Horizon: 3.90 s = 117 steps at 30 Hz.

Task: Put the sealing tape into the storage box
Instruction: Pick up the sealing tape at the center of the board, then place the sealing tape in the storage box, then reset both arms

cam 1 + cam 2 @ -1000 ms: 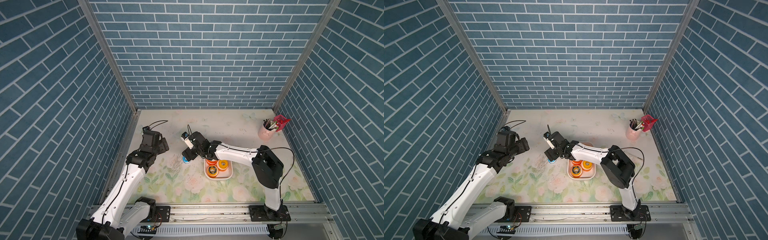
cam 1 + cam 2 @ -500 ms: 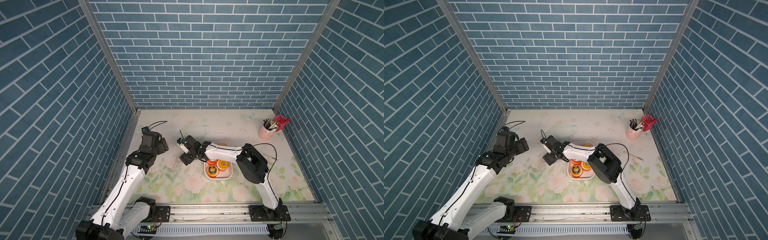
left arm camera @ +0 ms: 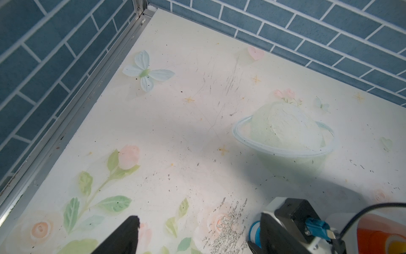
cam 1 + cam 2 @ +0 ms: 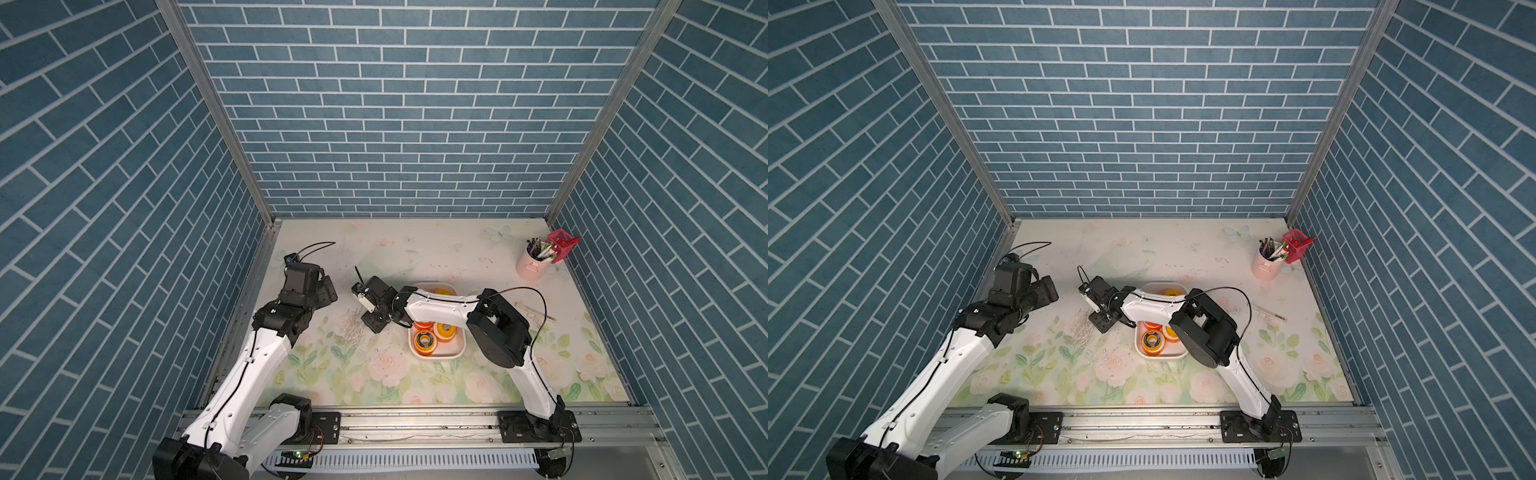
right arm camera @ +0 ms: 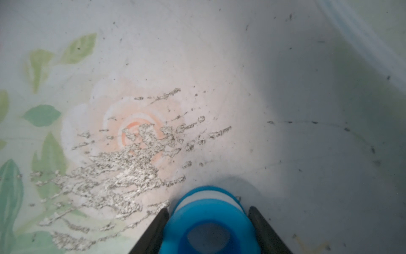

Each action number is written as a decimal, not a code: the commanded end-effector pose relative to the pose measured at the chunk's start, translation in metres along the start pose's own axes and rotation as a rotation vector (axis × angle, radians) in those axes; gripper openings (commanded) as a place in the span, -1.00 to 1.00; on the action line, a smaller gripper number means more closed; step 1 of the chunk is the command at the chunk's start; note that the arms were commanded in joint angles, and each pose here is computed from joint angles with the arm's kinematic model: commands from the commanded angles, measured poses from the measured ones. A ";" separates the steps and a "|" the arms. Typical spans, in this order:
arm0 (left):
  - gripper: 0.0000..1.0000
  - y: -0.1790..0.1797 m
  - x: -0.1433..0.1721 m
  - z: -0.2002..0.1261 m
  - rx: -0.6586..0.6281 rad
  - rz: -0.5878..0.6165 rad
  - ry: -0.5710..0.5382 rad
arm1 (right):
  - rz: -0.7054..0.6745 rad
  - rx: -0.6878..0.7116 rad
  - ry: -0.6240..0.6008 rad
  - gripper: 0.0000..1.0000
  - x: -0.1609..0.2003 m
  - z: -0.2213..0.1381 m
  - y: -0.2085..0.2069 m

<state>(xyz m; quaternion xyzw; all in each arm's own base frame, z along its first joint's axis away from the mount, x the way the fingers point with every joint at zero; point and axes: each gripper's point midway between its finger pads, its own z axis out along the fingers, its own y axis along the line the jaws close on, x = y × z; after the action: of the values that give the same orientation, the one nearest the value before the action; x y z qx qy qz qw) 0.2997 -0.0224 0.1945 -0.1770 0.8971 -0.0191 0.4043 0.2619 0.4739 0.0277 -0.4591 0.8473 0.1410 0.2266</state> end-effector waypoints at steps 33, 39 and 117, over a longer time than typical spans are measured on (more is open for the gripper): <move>0.77 0.000 0.009 0.009 0.000 0.013 0.039 | 0.138 0.181 -0.174 -0.02 0.041 -0.158 -0.093; 0.77 0.000 0.010 0.011 -0.005 0.017 0.047 | 0.154 0.203 -0.143 -0.02 0.067 -0.152 -0.098; 1.00 0.004 -0.019 0.036 0.043 0.093 -0.512 | 0.519 1.212 -0.772 0.99 0.222 -0.328 -0.258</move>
<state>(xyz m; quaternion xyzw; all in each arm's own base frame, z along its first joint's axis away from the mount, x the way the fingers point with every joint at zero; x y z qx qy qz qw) 0.3315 -0.0152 0.1621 -0.1357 0.8141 0.0010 0.5646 0.2938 0.0497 0.1840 -0.0051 0.7401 -0.1250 0.6608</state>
